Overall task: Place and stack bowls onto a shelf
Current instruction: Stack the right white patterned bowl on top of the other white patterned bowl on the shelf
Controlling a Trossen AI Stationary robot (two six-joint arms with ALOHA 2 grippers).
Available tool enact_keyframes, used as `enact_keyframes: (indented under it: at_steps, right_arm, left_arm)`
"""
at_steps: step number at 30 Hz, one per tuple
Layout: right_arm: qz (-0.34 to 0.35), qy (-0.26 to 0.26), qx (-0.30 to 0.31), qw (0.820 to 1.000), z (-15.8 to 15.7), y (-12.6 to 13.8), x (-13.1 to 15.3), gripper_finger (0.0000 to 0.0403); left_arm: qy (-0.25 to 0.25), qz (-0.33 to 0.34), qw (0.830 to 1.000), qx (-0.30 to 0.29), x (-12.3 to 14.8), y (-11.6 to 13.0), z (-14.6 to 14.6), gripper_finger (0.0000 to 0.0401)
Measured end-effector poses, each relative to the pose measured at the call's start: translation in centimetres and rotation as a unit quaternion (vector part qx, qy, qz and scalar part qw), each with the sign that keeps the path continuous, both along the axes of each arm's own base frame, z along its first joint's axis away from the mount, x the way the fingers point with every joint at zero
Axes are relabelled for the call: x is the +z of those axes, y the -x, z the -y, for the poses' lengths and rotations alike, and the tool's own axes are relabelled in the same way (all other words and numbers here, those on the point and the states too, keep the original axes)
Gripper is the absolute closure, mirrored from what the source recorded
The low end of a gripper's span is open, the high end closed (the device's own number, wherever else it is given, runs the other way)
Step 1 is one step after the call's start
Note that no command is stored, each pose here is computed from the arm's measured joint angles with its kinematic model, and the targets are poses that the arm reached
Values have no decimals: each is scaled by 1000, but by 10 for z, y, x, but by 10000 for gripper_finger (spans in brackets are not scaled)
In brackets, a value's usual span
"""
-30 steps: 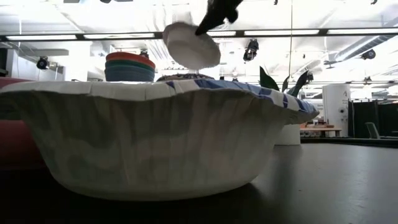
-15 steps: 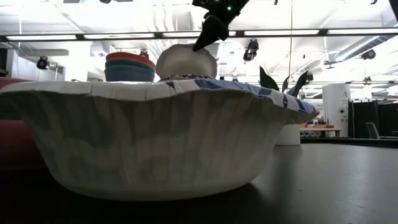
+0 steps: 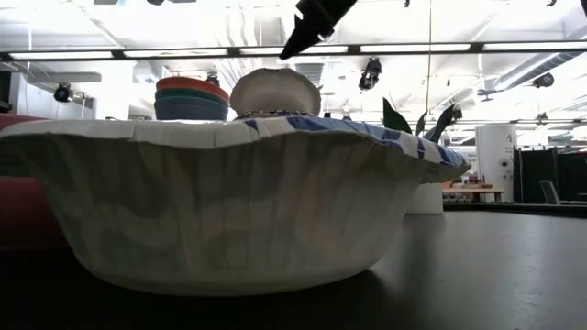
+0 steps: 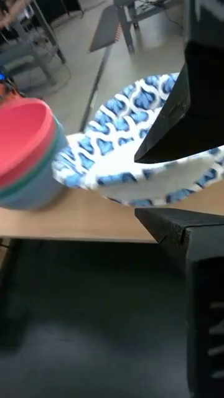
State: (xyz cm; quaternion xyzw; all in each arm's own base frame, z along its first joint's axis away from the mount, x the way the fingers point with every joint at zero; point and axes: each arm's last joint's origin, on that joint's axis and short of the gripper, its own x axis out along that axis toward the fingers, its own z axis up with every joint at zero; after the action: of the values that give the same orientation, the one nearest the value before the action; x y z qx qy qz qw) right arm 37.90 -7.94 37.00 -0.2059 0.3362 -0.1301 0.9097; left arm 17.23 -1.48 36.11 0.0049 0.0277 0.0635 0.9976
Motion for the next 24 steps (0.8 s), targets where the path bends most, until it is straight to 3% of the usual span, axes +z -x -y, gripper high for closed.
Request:
enact_keyframes:
  at_steps: [8, 16, 24]
  right_arm:
    - [38, -11, -13, 999, 5, -4, 3, 318]
    - [10, -33, -8, 999, 13, -17, -23, 363]
    - [11, -35, -10, 999, 13, -18, -24, 376]
  left_arm:
    - [-4, -1, 1000, 0, 0, 0, 0, 362]
    - [-5, -1, 1000, 0, 0, 0, 0, 362]
    - [-5, -1, 1000, 0, 0, 0, 0, 362]
